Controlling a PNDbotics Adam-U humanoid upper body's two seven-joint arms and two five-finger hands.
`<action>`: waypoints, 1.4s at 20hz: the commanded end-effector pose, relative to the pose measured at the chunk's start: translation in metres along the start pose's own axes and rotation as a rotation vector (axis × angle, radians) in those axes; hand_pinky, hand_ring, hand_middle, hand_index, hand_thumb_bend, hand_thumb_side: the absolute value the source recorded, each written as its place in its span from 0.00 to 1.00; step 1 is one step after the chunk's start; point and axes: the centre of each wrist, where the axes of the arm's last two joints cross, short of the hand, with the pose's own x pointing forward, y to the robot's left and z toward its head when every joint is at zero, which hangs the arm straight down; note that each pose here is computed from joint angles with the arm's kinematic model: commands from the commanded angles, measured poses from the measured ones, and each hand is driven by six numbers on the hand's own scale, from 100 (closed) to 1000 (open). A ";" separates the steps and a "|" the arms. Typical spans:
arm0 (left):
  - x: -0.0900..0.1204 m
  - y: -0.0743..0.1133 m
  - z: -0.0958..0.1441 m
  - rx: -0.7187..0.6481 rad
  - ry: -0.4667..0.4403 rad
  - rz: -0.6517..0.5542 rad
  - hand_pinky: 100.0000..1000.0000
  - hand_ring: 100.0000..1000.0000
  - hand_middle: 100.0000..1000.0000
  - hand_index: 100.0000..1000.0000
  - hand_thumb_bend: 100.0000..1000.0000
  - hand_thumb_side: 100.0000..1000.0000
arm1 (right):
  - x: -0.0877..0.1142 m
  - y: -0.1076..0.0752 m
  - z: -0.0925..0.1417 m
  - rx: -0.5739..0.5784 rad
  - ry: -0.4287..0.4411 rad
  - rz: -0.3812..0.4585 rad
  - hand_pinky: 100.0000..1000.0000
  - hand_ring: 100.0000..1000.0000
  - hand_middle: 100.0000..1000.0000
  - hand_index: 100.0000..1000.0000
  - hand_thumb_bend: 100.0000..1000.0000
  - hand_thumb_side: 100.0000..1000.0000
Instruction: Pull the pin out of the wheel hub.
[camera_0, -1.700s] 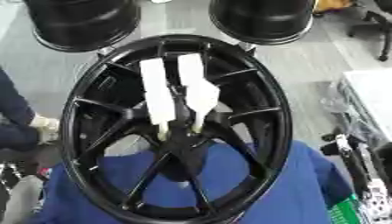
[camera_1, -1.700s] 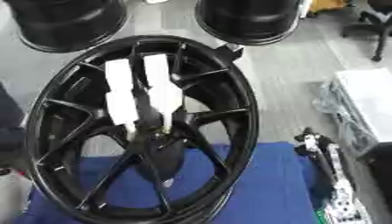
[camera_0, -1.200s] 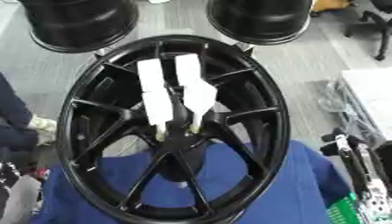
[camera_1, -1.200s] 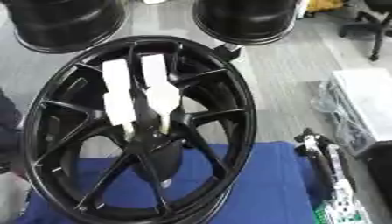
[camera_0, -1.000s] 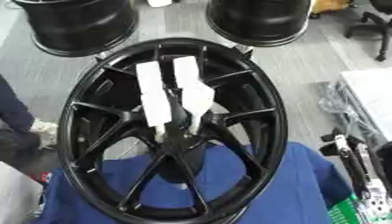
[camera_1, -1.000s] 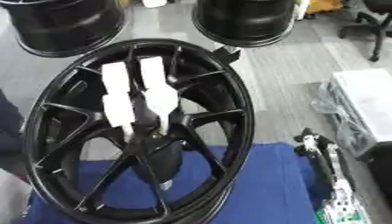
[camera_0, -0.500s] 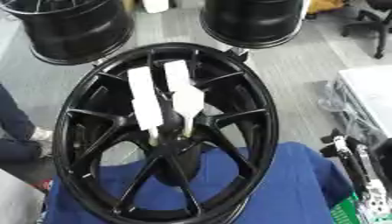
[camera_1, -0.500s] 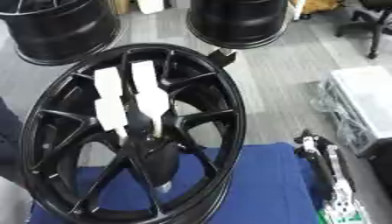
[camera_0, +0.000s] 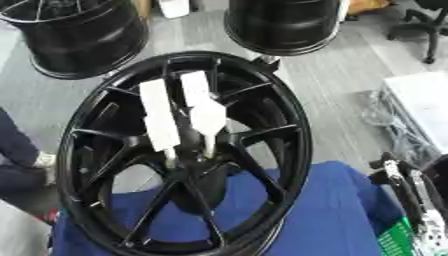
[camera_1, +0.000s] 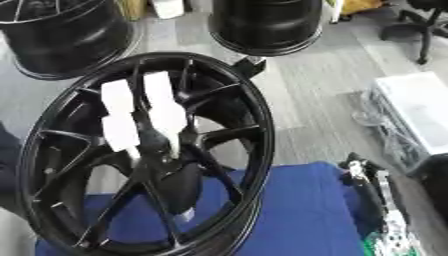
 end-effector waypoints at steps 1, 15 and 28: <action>-0.005 0.002 -0.020 -0.141 -0.056 -0.064 0.72 0.70 0.65 0.73 0.33 0.35 | 0.004 -0.008 -0.003 0.007 -0.021 0.027 0.52 0.49 0.53 0.54 0.00 0.86; -0.008 -0.023 -0.111 -0.307 -0.162 -0.106 0.71 0.70 0.66 0.74 0.38 0.38 | 0.006 -0.006 -0.004 0.026 -0.032 0.029 0.52 0.49 0.53 0.54 0.00 0.86; -0.010 -0.051 -0.143 -0.359 -0.193 -0.080 0.71 0.70 0.67 0.73 0.33 0.31 | 0.009 -0.003 -0.007 0.040 -0.043 0.024 0.52 0.49 0.53 0.54 0.00 0.86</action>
